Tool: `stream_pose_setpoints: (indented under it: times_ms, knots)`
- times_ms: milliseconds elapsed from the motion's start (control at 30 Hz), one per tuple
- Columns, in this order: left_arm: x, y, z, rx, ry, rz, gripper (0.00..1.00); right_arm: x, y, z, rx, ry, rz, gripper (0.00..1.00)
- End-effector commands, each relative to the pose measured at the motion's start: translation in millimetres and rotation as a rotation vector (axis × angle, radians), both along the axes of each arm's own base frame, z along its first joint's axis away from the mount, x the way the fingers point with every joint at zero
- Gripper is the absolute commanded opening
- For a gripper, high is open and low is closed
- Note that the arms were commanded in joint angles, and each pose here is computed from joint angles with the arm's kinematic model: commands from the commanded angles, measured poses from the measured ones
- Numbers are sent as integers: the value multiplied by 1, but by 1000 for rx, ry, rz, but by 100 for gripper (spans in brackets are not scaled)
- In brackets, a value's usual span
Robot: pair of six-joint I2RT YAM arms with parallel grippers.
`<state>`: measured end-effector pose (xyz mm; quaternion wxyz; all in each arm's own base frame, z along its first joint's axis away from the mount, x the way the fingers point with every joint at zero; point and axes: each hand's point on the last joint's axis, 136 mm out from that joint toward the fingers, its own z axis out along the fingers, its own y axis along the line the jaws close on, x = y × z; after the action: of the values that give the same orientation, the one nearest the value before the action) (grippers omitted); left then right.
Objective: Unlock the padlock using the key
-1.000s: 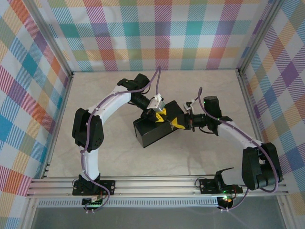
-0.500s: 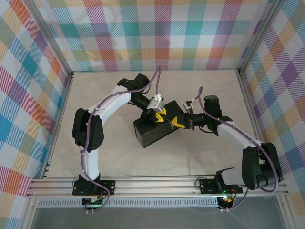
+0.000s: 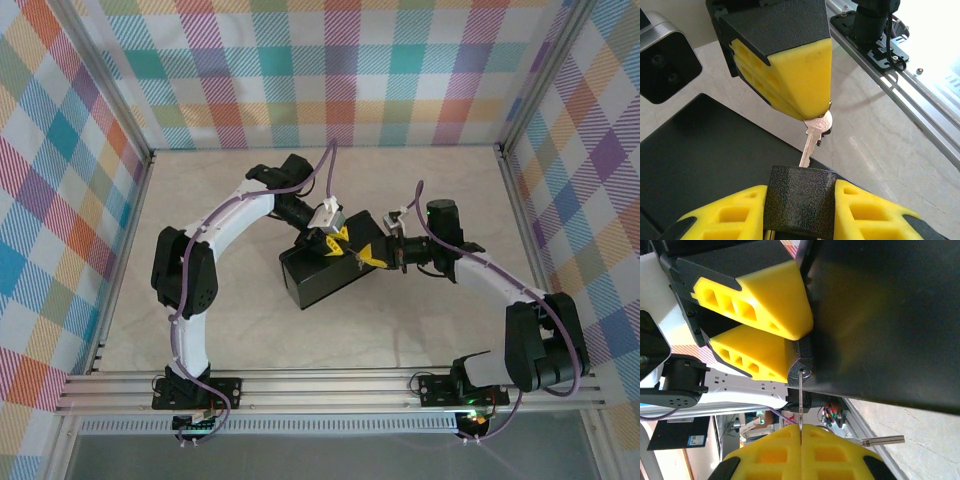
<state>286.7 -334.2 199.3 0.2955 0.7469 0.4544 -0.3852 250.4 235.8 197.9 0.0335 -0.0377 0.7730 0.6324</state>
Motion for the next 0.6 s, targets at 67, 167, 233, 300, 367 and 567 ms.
stream_pose_setpoints:
  times_ms: [67, 167, 233, 300, 367, 567]
  knots:
    - [-14, -1, -9, 23, 39, -31, 29, 15, 11, 17, 18, -49, -7, 0]
    - [-13, -3, -8, 20, 41, -22, 29, 16, 13, 15, 8, -30, -15, 0]
    - [-12, -3, -10, 25, 41, -20, 29, 18, 13, 14, 3, -22, -28, 0]
    - [-13, -2, -10, 25, 47, -21, 29, 22, 13, 13, -3, -7, -49, 0]
    - [-14, -3, -9, 16, 53, -24, 29, 28, 14, 16, 2, 13, -70, 0]
    - [-18, -7, -8, 22, 43, -35, 29, 32, 29, 34, 4, -15, -58, 0]
